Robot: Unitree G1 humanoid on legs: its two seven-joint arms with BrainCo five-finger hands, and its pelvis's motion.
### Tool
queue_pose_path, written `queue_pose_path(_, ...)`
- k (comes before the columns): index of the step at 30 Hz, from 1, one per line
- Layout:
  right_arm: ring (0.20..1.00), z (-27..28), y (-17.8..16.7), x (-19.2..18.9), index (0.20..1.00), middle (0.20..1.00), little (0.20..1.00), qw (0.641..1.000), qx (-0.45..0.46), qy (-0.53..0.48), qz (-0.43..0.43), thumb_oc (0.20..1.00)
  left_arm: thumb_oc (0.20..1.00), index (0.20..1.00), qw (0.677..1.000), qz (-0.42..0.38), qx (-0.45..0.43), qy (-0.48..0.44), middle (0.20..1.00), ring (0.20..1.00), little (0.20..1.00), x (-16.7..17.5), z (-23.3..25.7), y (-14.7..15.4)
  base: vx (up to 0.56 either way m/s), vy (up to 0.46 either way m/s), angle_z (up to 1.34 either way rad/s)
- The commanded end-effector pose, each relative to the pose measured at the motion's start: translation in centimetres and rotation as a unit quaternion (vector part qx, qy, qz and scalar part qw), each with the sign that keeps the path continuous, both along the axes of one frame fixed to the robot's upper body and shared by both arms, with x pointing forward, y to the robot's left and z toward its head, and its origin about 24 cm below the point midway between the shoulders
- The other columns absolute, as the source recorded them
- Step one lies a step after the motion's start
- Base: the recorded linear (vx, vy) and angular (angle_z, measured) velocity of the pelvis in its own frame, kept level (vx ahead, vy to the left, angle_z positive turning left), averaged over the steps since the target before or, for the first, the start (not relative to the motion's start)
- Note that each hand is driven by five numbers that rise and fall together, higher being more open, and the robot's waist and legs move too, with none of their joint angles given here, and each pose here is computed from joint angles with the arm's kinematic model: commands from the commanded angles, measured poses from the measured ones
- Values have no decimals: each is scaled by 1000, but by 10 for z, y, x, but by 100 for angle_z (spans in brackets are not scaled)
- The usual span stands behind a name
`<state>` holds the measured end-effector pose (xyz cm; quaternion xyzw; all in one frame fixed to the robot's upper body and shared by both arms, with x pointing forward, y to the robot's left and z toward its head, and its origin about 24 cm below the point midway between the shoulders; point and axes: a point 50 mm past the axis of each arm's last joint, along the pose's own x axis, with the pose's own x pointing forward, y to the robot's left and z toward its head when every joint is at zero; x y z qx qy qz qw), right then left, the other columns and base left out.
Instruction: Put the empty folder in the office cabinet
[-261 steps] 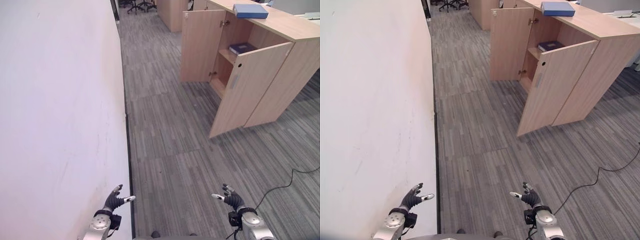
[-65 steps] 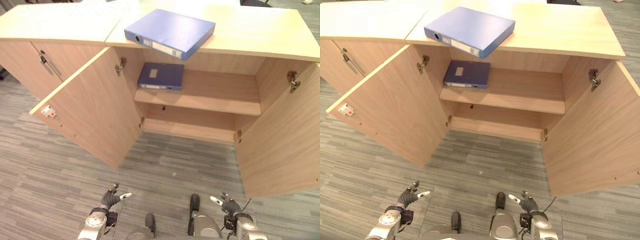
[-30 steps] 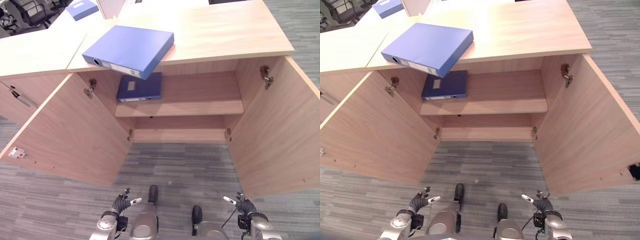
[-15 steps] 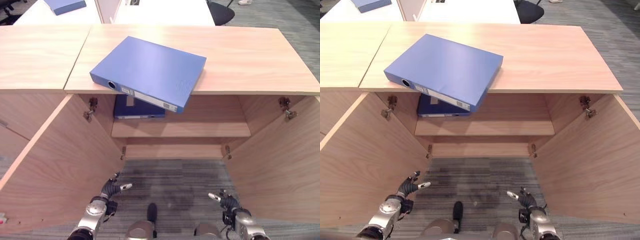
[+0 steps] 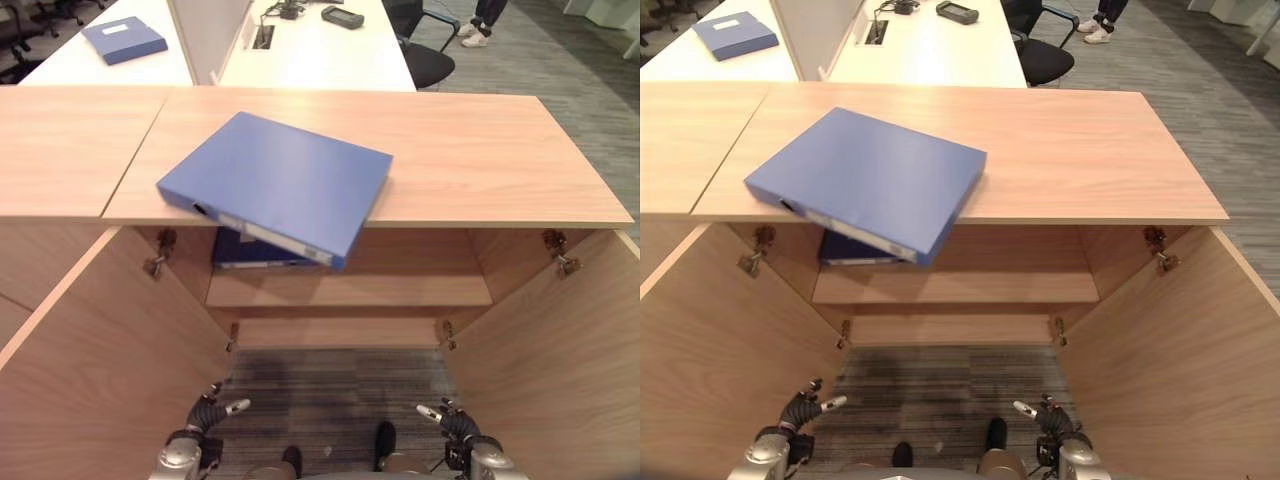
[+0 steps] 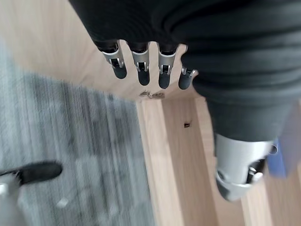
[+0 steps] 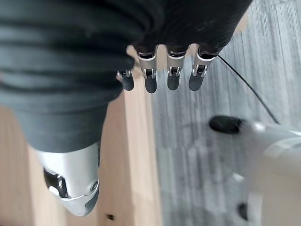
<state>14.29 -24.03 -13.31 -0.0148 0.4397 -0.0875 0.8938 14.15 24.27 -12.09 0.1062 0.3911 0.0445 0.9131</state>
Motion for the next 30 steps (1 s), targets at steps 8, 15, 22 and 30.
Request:
queue_pose_path(8, 1000, 5, -7, 5, 1000, 1000, 1000, 1000, -15, -12, 17, 1000, 1000, 1000, 999, -13, 8, -40, 1000, 1000, 1000, 23, 9, -2, 58, -52, -1)
queue_pose_path(15, 1000, 3, -6, 2, 1000, 1000, 1000, 1000, -13, -4, 21, 1000, 1000, 1000, 999, -12, 2, -40, 1000, 1000, 1000, 22, 8, -5, 3, -4, 0)
queue_pose_path(22, 1000, 5, -5, 5, 1000, 1000, 1000, 1000, -14, -12, 22, 1000, 1000, 1000, 996, -35, 29, -79, 1000, 1000, 1000, 35, 22, -4, 5, -9, 5)
queue_pose_path(30, 1000, 14, -9, 10, 1000, 1000, 1000, 998, -25, -59, 6, 1000, 1000, 1000, 893, -104, 346, -270, 1000, 1000, 1000, 61, 126, 46, 7, -40, 12)
